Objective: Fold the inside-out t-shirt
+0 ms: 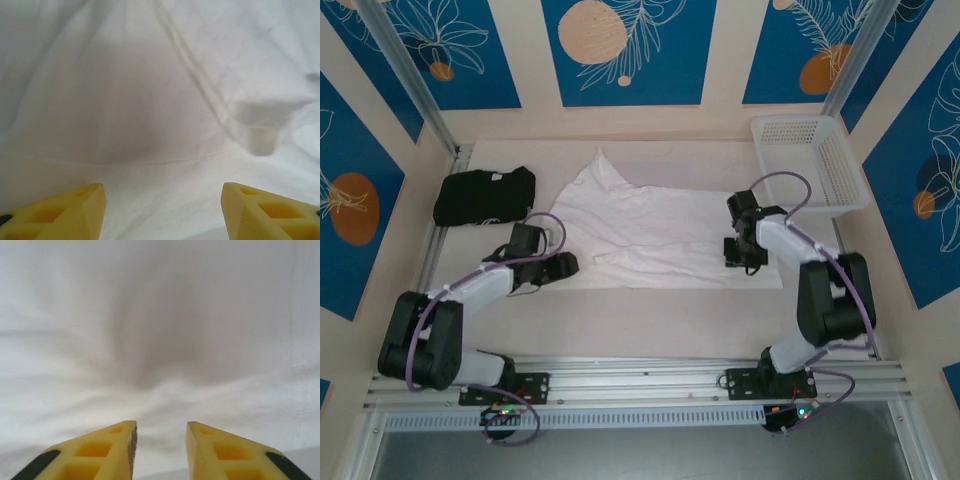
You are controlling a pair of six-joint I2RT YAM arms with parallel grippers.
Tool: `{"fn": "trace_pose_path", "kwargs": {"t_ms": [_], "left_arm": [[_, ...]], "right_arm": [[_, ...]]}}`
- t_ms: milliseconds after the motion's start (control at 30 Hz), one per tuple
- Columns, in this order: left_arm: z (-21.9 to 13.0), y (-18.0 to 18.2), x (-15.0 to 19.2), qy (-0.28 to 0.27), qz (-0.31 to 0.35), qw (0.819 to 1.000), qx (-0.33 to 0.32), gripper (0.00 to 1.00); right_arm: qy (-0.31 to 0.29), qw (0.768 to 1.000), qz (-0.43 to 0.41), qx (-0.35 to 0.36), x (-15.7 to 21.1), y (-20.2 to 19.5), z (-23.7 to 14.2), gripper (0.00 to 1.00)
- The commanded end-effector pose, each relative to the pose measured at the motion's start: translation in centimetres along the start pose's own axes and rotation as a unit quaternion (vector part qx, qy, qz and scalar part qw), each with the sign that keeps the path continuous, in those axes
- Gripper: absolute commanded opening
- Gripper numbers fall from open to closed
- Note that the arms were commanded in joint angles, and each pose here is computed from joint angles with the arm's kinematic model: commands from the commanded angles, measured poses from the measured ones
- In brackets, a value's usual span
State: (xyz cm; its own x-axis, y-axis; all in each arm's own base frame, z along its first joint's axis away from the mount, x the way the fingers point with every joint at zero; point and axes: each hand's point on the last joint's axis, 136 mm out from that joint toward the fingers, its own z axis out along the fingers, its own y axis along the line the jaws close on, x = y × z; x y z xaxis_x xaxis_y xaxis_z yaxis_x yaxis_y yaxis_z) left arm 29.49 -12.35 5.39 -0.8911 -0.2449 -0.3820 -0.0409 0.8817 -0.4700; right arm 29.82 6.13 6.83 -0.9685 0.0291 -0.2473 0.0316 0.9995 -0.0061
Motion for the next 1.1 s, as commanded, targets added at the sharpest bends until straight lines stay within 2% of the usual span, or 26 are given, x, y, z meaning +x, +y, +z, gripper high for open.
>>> {"fn": "trace_pose_path", "kwargs": {"t_ms": [0,100,267,400,500,567,667,733,800,867,967,1067], "left_arm": [[-1.2,-0.6,-1.9,-0.037,0.006,0.999,-0.003,0.63],[-1.0,-0.1,-2.4,-0.038,-0.018,0.999,-0.001,0.63],[-0.6,1.6,-2.5,-0.039,-0.053,0.998,-0.004,0.63],[0.0,2.8,-1.8,-0.028,-0.058,0.998,-0.016,0.63],[0.5,3.3,-1.2,-0.020,-0.062,0.998,-0.019,0.62],[0.6,3.7,-0.8,-0.017,-0.063,0.998,-0.024,0.62],[0.8,4.3,-0.4,-0.013,-0.063,0.997,-0.030,0.62],[0.9,4.5,-0.1,-0.011,-0.064,0.997,-0.033,0.62],[0.9,4.7,0.2,-0.009,-0.065,0.997,-0.035,0.62],[1.0,4.9,0.5,-0.008,-0.067,0.997,-0.036,0.62],[1.1,5.2,0.7,-0.006,-0.066,0.997,-0.039,0.62],[1.1,5.5,1.0,-0.006,-0.065,0.997,-0.046,0.62]], "right_arm": [[-0.151,0.968,-0.123,-0.161,-4.2,10.0,-4.3,0.43],[-0.192,0.927,-0.239,-0.215,-4.4,17.5,-5.7,0.50],[-0.203,0.860,-0.385,-0.266,-2.6,28.2,-5.0,0.60],[-0.186,0.834,-0.443,-0.271,-1.5,32.9,-2.6,0.62],[-0.170,0.826,-0.466,-0.269,-1.1,34.8,-0.7,0.62],[-0.163,0.828,-0.471,-0.259,-1.3,35.3,0.4,0.61],[-0.151,0.835,-0.471,-0.242,-1.7,35.3,2.0,0.55],[-0.152,0.838,-0.468,-0.236,-2.2,35.3,2.3,0.44],[-0.159,0.846,-0.457,-0.225,-3.0,35.0,2.2,0.27],[-0.167,0.855,-0.442,-0.216,-3.9,34.6,2.0,0.15],[-0.176,0.882,-0.391,-0.197,-6.0,33.1,1.5,0.00],[-0.175,0.916,-0.308,-0.188,-8.5,30.6,1.0,0.00]]}}
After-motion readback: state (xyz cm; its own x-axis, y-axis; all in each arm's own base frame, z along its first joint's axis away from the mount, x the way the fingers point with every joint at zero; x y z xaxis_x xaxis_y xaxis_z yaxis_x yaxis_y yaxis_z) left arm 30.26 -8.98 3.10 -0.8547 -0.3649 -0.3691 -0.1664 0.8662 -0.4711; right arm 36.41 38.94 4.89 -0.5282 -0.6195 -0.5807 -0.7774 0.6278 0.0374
